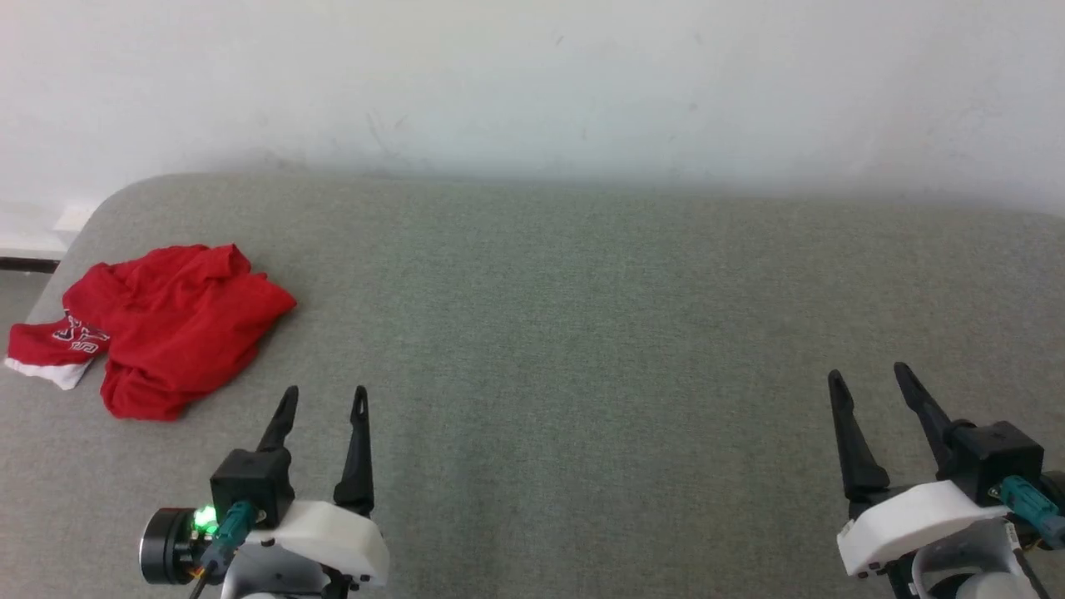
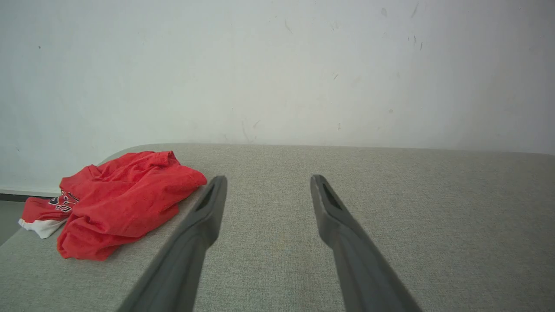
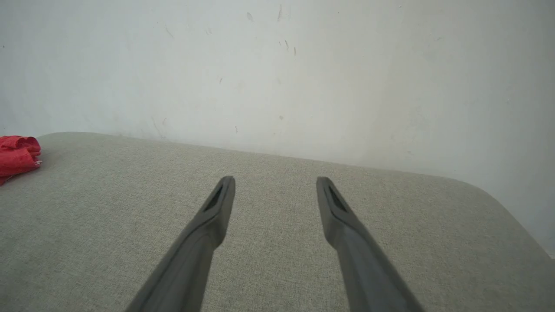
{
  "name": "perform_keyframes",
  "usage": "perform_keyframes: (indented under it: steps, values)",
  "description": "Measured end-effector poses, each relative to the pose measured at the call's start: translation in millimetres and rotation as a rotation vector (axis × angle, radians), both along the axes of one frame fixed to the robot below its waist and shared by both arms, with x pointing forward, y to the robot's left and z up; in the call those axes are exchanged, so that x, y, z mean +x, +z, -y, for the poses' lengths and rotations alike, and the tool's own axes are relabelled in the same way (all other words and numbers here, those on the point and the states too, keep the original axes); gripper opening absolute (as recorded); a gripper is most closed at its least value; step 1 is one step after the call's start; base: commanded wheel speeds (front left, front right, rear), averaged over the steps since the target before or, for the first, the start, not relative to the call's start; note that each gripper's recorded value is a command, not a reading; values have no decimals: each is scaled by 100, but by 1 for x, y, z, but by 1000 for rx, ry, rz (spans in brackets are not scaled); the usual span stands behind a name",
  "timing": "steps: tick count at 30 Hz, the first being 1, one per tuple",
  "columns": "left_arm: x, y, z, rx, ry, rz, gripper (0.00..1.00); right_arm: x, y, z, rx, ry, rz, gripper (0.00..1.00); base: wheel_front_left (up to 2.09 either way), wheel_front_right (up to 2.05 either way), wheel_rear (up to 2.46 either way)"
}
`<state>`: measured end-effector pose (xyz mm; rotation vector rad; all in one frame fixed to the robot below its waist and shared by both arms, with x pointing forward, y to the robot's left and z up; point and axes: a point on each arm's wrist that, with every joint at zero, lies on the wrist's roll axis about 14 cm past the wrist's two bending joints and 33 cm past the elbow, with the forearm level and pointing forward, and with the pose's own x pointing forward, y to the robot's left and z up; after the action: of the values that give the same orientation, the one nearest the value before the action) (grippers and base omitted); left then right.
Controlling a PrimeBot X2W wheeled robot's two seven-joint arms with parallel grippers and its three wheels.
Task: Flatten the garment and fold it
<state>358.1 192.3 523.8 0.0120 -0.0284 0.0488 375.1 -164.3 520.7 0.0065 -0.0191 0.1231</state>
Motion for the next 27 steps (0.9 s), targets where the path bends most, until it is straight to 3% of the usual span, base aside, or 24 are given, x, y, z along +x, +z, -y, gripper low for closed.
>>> perform_keyframes:
  steps: [27]
  values:
    - [-41, -11, -47, -46, 185, 1, 100, 21, -5, -63, 14, 182, 17, 100, 0, 0, 0]
